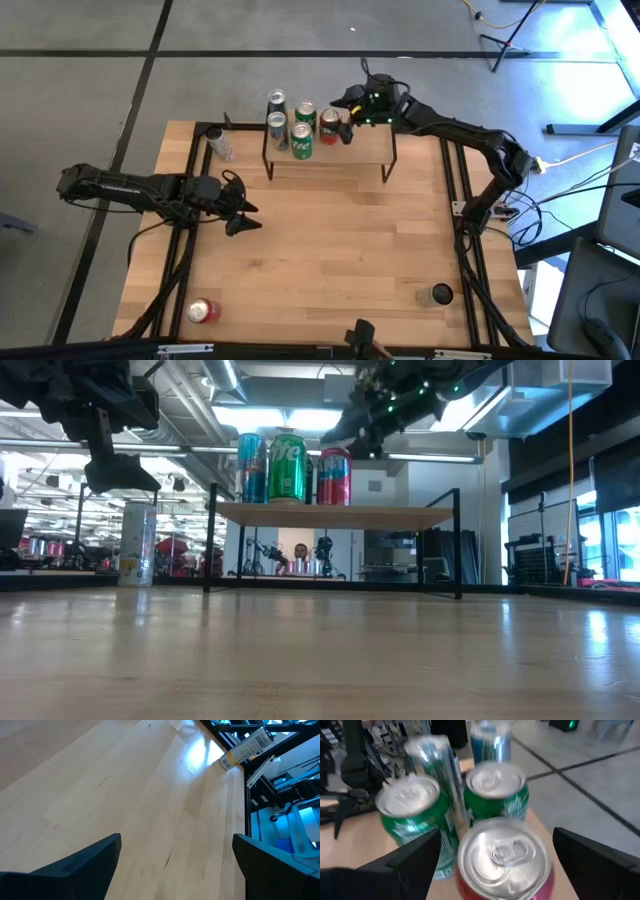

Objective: Place canned beverage on shelf
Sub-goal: Put the orange soda can on the shelf aligned with the other orange soda can

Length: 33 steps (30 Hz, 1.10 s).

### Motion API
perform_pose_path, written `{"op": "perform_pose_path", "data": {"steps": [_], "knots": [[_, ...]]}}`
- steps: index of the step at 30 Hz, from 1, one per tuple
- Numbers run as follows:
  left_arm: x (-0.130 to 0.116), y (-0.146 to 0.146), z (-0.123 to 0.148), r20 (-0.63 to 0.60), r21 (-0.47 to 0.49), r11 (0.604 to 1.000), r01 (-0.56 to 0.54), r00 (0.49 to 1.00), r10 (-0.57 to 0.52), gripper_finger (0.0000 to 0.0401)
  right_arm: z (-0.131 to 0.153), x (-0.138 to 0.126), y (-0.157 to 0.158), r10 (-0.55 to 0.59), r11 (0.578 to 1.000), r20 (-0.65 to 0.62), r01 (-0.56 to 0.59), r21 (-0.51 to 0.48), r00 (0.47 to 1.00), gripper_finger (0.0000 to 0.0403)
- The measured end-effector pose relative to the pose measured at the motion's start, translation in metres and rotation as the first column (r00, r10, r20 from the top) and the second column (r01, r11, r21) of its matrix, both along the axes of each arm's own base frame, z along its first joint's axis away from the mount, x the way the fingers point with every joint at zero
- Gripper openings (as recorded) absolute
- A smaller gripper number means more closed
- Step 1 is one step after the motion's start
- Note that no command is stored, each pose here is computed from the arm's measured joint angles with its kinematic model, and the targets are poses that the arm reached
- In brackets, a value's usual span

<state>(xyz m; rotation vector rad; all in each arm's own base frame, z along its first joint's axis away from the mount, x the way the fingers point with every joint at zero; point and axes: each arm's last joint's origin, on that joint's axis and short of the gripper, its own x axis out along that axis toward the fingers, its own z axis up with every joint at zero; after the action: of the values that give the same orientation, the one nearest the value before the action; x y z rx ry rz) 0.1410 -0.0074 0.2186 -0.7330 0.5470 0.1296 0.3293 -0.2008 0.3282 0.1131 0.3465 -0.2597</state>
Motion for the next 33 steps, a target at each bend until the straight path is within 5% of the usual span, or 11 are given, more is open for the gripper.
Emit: {"op": "perform_pose_path", "data": {"steps": [8,14,21,27,33], "knots": [[0.000,0.000,0.000,0.003,-0.004,1.000,0.004,1.000,-0.004,0.0379,0.044,-0.013,0.022,0.014,1.000,0.070,-0.014,0.005,0.997,0.0369],[0.002,-0.001,0.004,0.051,-0.004,1.000,0.011,0.999,-0.010,0.0372,0.065,0.001,0.078,0.132,0.985,0.086,-0.140,0.096,0.987,0.0369],[0.003,-0.006,0.026,0.111,0.043,0.994,0.100,0.988,-0.104,0.0369,0.064,0.023,0.168,0.222,0.959,0.078,-0.232,0.164,0.972,0.0370],[0.011,-0.020,0.065,0.186,0.171,0.964,0.204,0.954,-0.234,0.0369,0.045,0.030,0.237,0.207,0.948,-0.024,-0.194,0.252,0.978,0.0370],[0.028,-0.043,0.092,0.070,0.304,0.895,0.326,0.929,-0.362,0.0369,0.015,0.026,0.290,0.231,0.918,-0.125,-0.173,0.357,0.965,0.0370]]}}
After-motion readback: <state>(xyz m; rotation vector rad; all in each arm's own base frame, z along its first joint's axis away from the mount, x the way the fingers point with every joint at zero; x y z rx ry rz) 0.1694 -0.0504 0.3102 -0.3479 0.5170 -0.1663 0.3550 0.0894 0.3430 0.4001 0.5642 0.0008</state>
